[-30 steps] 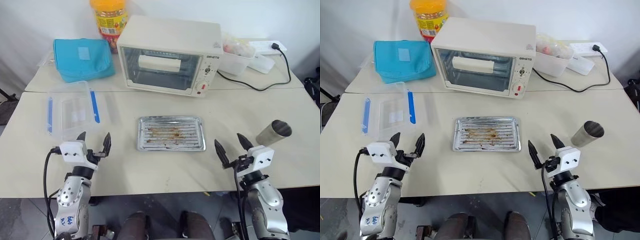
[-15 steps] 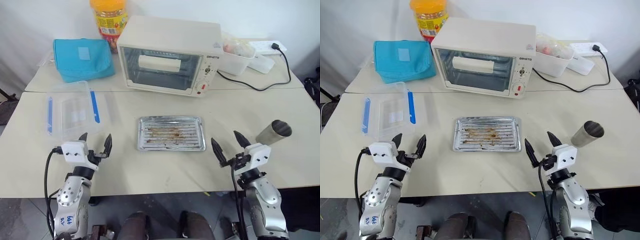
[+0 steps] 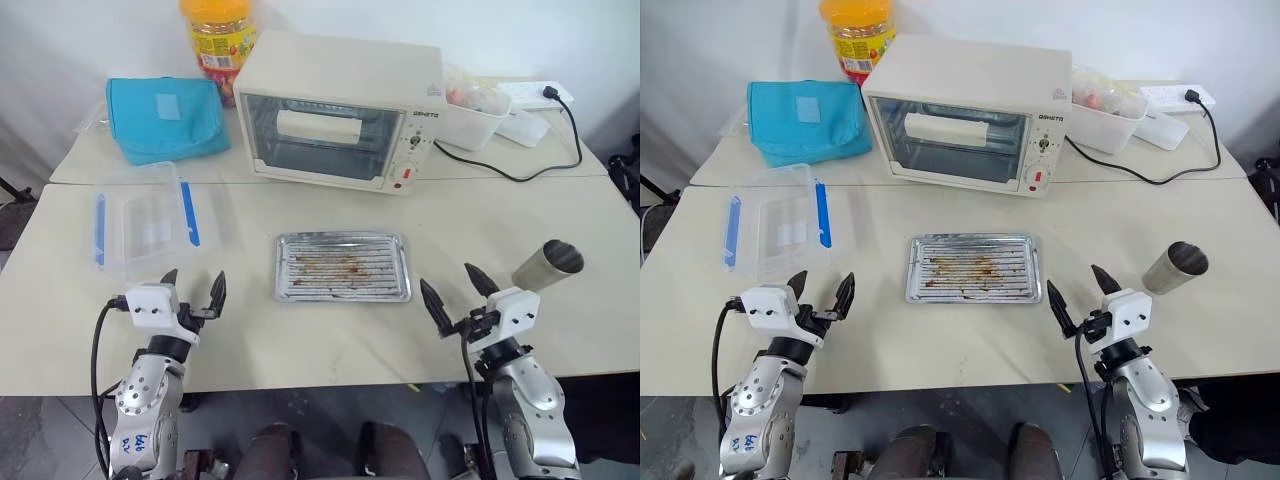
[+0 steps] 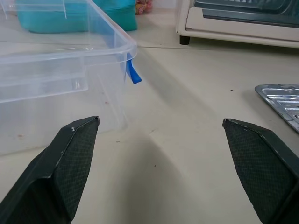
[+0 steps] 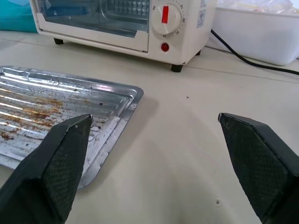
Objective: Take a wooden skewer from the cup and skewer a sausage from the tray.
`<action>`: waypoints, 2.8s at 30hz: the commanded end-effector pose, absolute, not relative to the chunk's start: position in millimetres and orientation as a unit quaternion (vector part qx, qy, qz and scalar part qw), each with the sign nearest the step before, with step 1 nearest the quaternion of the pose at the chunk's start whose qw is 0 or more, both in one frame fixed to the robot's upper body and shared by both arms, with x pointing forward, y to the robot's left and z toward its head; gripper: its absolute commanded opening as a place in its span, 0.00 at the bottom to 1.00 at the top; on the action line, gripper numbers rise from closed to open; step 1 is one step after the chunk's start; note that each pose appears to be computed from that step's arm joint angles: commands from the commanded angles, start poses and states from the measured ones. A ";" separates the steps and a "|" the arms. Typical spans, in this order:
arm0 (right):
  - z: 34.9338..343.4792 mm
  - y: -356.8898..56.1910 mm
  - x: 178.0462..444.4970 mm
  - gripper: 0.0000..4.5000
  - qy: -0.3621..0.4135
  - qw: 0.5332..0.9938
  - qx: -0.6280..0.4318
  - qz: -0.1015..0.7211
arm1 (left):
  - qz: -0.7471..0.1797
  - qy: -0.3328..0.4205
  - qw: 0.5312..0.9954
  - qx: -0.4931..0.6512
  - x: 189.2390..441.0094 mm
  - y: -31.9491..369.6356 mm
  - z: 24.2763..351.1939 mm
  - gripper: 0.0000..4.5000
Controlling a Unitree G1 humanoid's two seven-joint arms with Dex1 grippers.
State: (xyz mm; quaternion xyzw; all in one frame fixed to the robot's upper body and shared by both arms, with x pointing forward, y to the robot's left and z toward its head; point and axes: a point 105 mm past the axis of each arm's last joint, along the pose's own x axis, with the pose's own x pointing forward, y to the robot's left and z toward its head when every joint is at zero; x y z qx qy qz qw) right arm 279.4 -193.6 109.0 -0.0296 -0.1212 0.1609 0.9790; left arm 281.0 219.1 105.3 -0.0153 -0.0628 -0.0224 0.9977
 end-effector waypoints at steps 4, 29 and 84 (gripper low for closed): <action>119.8 -190.6 274.2 1.00 -0.138 0.976 -0.038 0.166 | -0.029 -0.086 0.996 -0.009 279.4 215.0 117.0 1.00; 122.7 -184.7 279.5 1.00 -0.138 0.974 -0.040 0.174 | -0.030 -0.089 0.996 -0.008 283.3 213.5 116.5 1.00; 125.1 -180.6 293.6 1.00 -0.154 0.965 -0.033 0.210 | -0.055 -0.102 0.993 0.000 272.3 216.7 119.2 1.00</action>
